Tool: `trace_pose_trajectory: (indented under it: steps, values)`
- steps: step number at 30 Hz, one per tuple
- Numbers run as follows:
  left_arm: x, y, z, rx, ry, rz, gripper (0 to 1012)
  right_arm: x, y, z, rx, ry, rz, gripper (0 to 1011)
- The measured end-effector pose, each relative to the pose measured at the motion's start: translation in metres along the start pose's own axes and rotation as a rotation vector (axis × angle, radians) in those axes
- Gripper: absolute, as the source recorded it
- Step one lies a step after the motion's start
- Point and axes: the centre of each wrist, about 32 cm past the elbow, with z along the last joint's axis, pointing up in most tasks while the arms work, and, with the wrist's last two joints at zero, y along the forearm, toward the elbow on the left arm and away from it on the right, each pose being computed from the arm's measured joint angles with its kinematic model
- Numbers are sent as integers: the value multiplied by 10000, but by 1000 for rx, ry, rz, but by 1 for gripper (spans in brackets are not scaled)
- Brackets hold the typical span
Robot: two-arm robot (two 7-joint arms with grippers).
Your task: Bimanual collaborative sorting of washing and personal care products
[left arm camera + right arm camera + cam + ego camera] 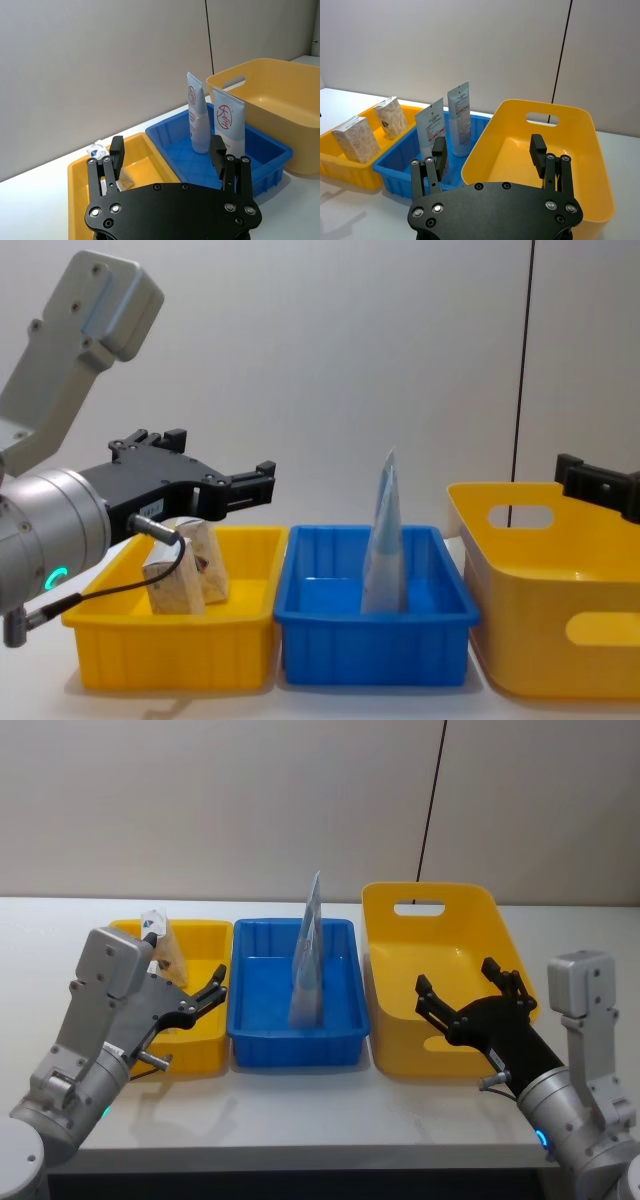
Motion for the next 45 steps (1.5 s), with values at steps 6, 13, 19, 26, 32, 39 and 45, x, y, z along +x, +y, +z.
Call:
trace_pose_trajectory:
  steps: [6, 13, 19, 26, 32, 39, 45]
  values:
    - [0, 0, 0, 0, 0, 0, 1001, 0, 0, 0, 0, 0, 0, 1000]
    - [0, 0, 0, 0, 0, 0, 1001, 0, 0, 0, 0, 0, 0, 1000]
    - [0, 0, 0, 0, 0, 0, 1002, 0, 0, 0, 0, 0, 0, 1000]
    - [0, 0, 0, 0, 0, 0, 1001, 0, 0, 0, 0, 0, 0, 1000]
    - [0, 0, 0, 0, 0, 0, 1001, 0, 0, 0, 0, 0, 0, 1000]
    - [1, 0, 2, 0, 0, 0, 1001, 0, 0, 0, 0, 0, 0, 1000]
    - [30, 2, 31, 18, 2, -6, 1001, 0, 0, 0, 0, 0, 0, 1000]
